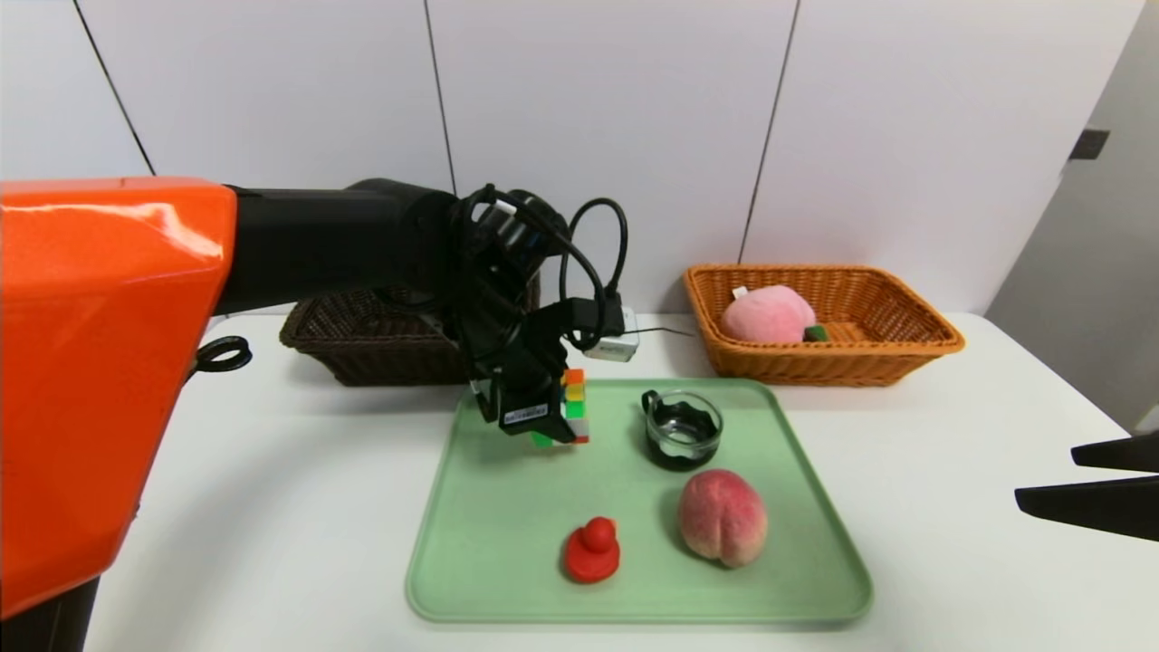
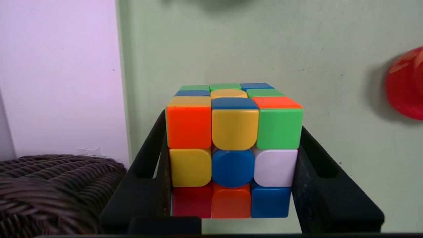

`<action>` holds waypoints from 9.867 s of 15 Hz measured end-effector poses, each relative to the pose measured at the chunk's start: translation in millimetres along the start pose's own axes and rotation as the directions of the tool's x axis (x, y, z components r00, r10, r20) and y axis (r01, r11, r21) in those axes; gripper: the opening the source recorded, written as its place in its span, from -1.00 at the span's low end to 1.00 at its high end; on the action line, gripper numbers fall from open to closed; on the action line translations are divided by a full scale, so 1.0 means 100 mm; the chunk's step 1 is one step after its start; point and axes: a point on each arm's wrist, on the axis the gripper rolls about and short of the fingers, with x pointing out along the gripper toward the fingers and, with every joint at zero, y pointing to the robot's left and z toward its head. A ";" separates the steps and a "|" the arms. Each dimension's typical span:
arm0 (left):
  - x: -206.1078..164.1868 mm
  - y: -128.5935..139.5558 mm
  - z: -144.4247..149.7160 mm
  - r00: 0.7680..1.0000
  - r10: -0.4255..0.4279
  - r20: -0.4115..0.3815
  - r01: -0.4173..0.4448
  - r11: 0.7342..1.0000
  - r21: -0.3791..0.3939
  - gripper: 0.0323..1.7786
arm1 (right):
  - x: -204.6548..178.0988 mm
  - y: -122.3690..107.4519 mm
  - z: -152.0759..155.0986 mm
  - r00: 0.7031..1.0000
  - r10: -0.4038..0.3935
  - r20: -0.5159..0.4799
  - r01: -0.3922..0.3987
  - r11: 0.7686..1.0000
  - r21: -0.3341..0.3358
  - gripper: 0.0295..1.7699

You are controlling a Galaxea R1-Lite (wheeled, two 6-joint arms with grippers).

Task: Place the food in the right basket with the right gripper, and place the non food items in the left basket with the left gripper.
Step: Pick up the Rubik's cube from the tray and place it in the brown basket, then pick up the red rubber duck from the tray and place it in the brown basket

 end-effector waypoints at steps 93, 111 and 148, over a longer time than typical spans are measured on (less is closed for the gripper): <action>0.19 -1.24 0.45 0.967 0.003 -0.256 -0.220 0.515 -0.828 0.90 | -0.02 0.04 -0.05 0.983 0.155 0.098 -0.150 0.987 -0.055 0.93; 0.30 -1.24 0.42 0.958 0.002 -0.287 -0.247 0.515 -0.821 0.90 | -0.02 0.04 -0.06 0.983 0.155 0.100 -0.151 0.987 -0.055 0.93; -0.27 0.74 -0.59 0.810 0.531 -0.248 -0.414 0.219 -0.884 -0.33 | 0.00 0.04 -0.12 0.984 0.155 0.083 -0.152 0.987 -0.046 0.93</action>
